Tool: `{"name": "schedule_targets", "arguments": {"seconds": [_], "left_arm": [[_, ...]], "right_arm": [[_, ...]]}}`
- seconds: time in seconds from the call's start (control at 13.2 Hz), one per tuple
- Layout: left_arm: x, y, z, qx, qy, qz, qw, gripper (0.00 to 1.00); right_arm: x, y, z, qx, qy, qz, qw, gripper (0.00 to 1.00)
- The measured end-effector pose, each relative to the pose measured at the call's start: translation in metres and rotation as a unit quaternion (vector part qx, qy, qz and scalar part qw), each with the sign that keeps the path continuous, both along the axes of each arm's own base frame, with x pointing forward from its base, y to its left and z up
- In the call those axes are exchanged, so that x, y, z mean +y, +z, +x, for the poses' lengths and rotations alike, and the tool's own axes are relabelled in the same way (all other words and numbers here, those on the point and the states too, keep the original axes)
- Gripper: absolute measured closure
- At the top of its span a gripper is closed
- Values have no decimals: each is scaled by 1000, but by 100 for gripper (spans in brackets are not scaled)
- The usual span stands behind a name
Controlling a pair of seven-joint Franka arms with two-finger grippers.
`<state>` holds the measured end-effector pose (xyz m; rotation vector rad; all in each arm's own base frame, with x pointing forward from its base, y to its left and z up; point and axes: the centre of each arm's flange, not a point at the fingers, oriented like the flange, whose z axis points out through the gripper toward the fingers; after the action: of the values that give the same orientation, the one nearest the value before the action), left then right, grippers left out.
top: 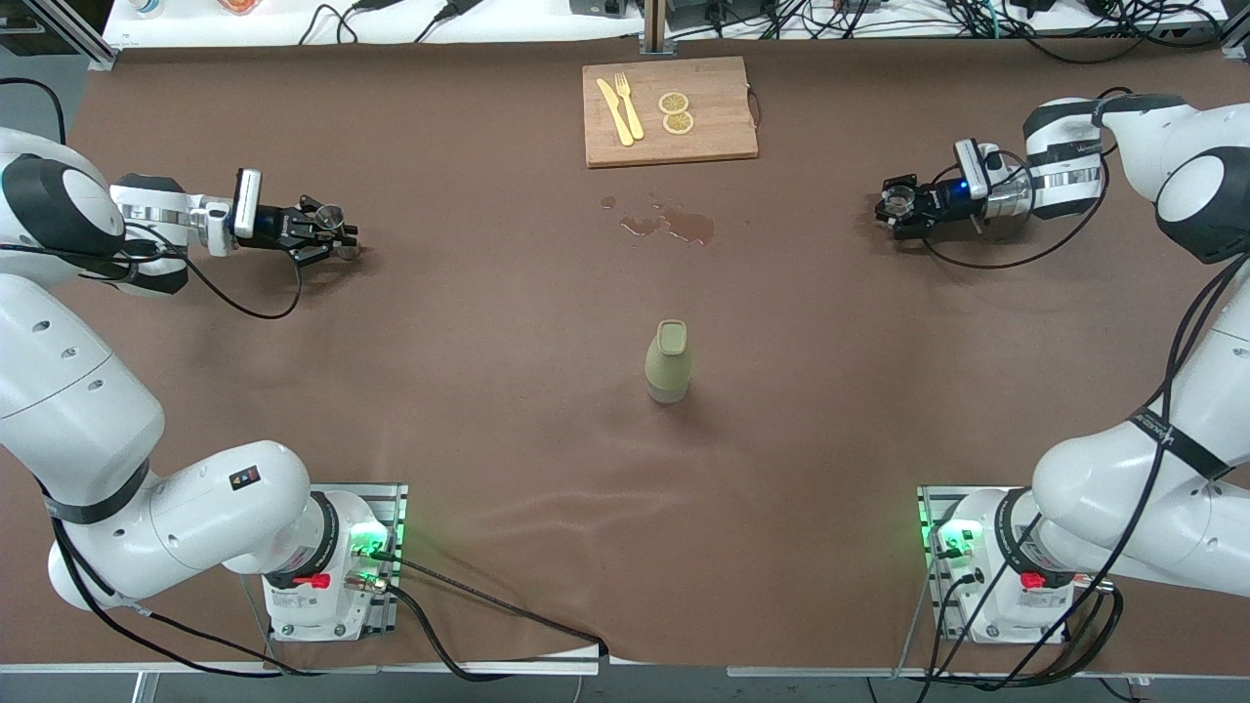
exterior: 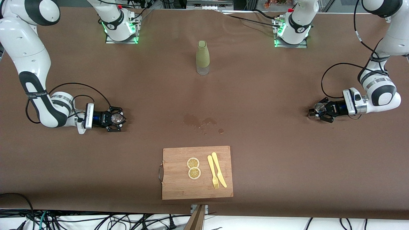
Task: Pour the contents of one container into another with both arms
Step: 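Set the beaker down with the right gripper while the left gripper sets the jigger down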
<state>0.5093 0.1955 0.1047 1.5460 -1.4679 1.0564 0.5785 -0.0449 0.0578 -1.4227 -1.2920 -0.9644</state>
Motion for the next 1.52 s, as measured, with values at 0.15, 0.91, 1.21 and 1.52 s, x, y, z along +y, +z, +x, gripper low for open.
{"name": "schedule_targets", "arguments": {"seconds": [0.15,0.91,1.21,1.52], "left_arm": [[10,1,-1,0,-6,4,1000,78],[18,-4,-5,5,-5,-5,1000,78],[16,-12,-8,11,-5,-8,1000,41],[18,-14,-9,13,-3,-7,1000,1]], "right_arm": [[-1,-6,1,-4,2,2,1000,88],[-2,-14,2,-5,11,10,1000,27],[-13,-11,4,-11,12,2,1000,0],[-54,18,15,-19,9,-33,999,0]]}}
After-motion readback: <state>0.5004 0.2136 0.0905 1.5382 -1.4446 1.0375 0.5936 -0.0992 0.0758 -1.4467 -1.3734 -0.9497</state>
